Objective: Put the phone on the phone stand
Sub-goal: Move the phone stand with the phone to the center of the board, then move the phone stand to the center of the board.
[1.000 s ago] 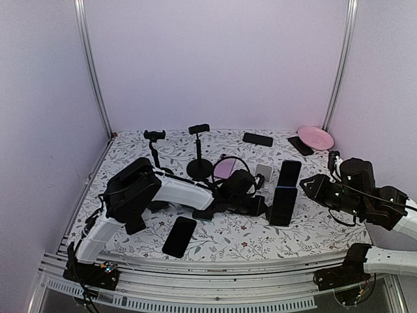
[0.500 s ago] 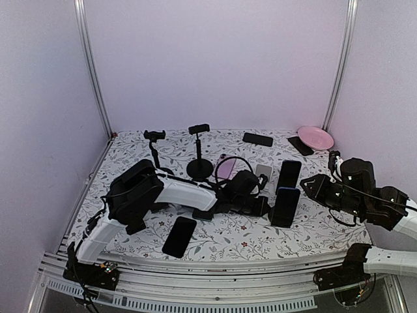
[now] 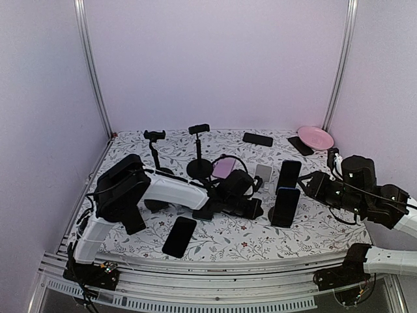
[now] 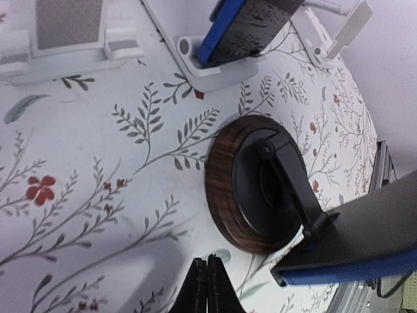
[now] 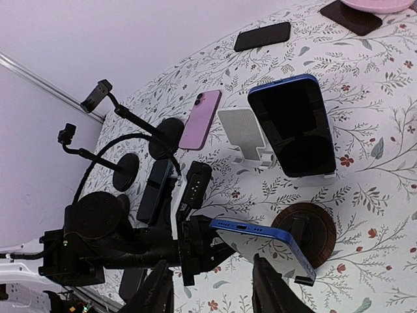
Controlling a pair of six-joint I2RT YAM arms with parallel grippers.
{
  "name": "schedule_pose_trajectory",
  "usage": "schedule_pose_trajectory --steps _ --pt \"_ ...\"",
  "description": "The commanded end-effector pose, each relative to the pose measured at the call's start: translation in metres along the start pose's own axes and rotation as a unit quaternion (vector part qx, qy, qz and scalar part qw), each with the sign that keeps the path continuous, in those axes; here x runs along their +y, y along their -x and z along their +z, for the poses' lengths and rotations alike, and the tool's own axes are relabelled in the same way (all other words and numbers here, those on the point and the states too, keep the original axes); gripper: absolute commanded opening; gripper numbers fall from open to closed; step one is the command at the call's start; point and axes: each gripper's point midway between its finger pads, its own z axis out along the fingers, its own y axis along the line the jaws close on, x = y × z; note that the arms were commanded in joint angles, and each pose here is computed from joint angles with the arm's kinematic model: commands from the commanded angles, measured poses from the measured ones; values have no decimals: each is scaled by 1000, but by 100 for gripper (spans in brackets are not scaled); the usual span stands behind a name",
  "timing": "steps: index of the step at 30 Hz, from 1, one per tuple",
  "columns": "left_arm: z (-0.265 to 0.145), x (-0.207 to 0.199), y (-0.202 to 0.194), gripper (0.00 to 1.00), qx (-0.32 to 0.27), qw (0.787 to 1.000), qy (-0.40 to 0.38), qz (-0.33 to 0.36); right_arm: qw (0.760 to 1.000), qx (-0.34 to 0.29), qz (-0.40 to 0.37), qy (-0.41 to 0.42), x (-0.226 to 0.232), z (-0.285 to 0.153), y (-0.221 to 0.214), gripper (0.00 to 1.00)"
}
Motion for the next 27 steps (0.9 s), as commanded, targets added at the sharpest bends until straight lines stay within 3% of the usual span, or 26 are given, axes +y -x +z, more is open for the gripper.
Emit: schedule_pose_trajectory --steps 1,5,12,17,27 --pt "-52 -18 34 0 -41 999 -4 23 1000 -17 -10 19 16 -5 15 47" --pt "-86 -18 49 4 -69 997 1 26 999 -21 -32 18 23 -4 23 64" --pt "-91 8 77 21 -77 996 -3 52 998 -15 -48 40 42 -9 31 78" --pt "-79 27 91 29 -85 994 -14 65 998 -13 -48 49 44 -9 30 80" --pt "-113 34 72 41 -123 985 -56 111 998 -3 -46 35 33 -1 17 80"
